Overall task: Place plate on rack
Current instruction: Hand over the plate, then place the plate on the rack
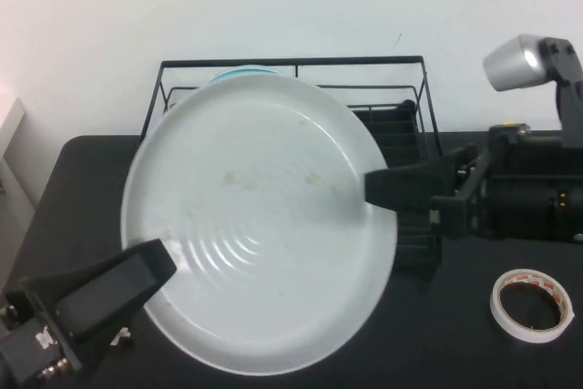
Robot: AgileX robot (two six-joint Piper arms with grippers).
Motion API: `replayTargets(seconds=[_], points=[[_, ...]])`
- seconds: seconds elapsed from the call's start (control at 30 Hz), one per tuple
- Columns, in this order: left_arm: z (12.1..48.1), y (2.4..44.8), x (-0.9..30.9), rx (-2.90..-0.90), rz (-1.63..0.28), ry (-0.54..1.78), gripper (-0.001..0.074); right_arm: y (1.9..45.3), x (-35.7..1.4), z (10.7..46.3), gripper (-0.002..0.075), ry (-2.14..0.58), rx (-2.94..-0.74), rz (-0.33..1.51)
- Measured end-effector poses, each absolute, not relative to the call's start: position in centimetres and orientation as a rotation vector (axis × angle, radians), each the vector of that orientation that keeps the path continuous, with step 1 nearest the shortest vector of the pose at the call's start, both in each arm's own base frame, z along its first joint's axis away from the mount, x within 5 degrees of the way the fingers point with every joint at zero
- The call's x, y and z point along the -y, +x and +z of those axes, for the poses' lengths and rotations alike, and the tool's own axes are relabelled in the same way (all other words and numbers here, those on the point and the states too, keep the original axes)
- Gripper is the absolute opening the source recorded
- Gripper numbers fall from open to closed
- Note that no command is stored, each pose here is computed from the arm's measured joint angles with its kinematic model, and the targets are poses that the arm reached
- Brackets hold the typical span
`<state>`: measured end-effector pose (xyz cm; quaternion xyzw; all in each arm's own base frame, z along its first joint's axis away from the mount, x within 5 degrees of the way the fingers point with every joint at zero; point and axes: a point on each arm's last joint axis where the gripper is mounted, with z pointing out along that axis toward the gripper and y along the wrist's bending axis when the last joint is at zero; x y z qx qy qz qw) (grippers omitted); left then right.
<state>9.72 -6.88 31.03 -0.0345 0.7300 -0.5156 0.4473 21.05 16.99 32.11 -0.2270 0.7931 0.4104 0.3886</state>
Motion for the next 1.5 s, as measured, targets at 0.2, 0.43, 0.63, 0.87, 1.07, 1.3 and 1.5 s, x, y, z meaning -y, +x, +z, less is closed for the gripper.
replayTargets(seconds=[0.2, 0.43, 0.63, 0.87, 1.07, 1.3, 1.5], points=[[30.8, 9.6, 7.0, -1.83, -1.267, -0.066, 0.0479, 21.5, -17.9, 31.6, 0.0009, -0.608, -1.976, 1.108], [30.4, 9.6, 6.9, -1.868, -1.198, -0.007, 0.0143, 22.0, -18.5, 30.6, 0.0011, -0.625, -1.992, 1.143], [30.1, 9.7, 6.8, -1.884, -1.138, 0.019, 0.014, 22.2, -18.9, 30.1, 0.0045, -0.655, -1.983, 1.202], [30.1, 9.8, 6.7, -1.859, -1.03, 0.145, 0.0085, 20.9, -19.9, 30.5, 0.0436, -0.732, -1.93, 1.435], [30.1, 9.9, 6.6, -1.823, -0.932, 0.232, 0.0112, 21.3, -19.7, 32.5, 0.0608, -0.731, -1.835, 1.533], [32.9, 10.2, 6.1, -1.746, -0.724, 0.358, 0.0071, 22.2, -16.4, 37.1, 0.0603, -0.696, -1.677, 1.449], [35.3, 10.5, 5.3, -1.634, -0.52, 0.405, 0.0071, 20.7, -13.8, 39.0, 0.0479, -0.805, -1.625, 1.379]])
